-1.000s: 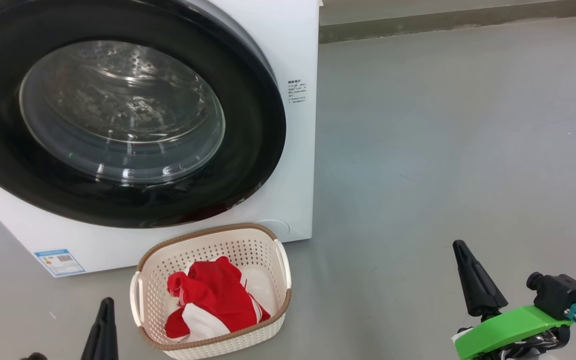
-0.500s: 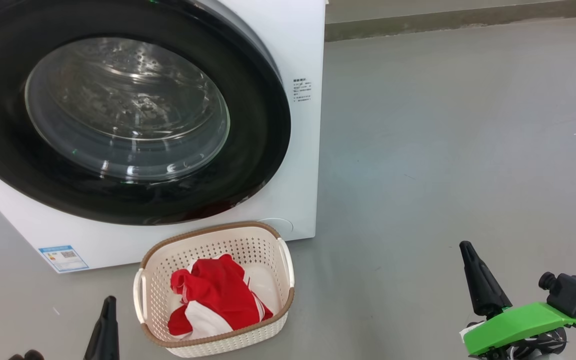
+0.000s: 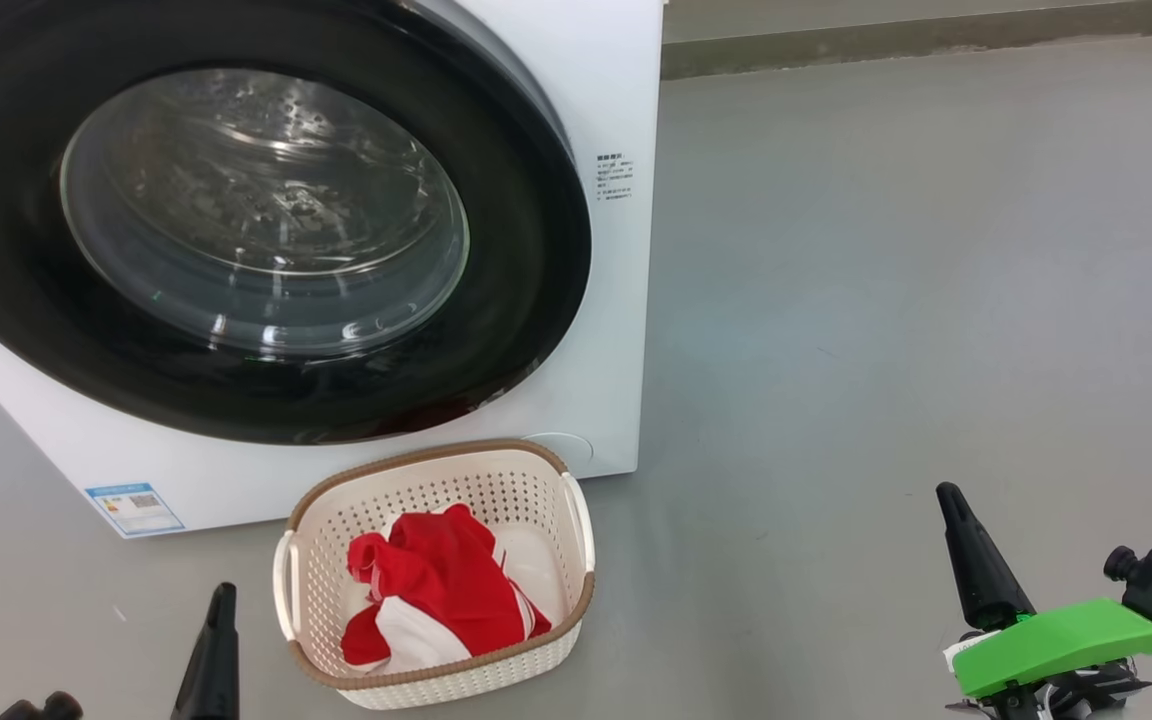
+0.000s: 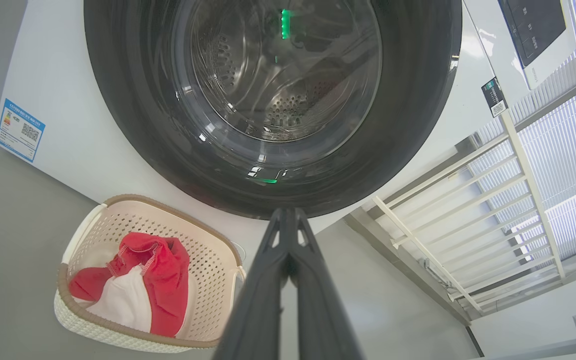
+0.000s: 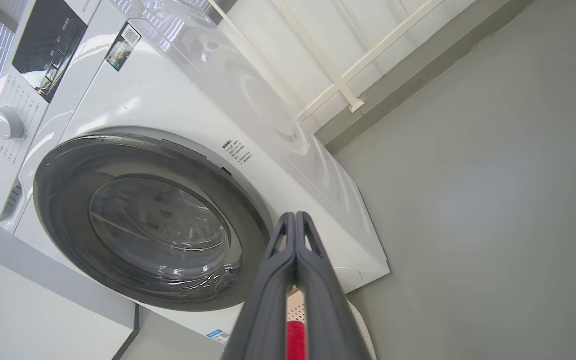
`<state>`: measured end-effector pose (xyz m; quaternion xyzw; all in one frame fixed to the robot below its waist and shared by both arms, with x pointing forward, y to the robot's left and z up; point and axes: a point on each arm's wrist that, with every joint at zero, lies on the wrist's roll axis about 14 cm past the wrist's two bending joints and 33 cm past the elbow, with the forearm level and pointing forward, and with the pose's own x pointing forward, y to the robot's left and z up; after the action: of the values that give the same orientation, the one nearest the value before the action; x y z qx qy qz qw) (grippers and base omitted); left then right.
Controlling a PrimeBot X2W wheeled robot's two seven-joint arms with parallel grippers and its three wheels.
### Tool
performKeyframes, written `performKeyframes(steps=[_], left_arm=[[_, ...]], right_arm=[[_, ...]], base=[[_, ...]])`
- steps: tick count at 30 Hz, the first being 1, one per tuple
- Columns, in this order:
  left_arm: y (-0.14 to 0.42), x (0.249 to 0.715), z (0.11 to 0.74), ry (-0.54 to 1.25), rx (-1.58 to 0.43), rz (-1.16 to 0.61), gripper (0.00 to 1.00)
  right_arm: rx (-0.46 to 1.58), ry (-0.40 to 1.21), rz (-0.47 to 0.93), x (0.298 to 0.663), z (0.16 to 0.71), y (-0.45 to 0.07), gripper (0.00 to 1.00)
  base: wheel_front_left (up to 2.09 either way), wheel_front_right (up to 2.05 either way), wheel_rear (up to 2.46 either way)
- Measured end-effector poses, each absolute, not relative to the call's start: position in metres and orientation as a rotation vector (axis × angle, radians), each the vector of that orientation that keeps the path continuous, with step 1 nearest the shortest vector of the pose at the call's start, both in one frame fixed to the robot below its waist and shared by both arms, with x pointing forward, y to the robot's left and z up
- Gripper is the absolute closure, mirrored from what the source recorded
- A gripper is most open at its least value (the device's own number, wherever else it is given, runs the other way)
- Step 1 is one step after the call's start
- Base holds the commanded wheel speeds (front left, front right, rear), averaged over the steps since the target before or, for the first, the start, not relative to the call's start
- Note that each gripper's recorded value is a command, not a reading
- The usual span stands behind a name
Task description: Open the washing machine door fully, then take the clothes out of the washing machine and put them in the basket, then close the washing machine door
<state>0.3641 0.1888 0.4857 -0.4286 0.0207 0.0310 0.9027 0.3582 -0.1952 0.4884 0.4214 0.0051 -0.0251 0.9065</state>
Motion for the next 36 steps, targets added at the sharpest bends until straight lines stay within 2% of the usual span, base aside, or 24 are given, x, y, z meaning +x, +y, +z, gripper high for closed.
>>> performKeyframes(steps=[36], left_arm=[[0.189,0.369,0.477,0.085,-1.296,0.078,1.0]], right_arm=[[1.284,0.042,-0.084,0.368,0.482,-0.202,1.0]], base=[[0.0,0.0,0.0]])
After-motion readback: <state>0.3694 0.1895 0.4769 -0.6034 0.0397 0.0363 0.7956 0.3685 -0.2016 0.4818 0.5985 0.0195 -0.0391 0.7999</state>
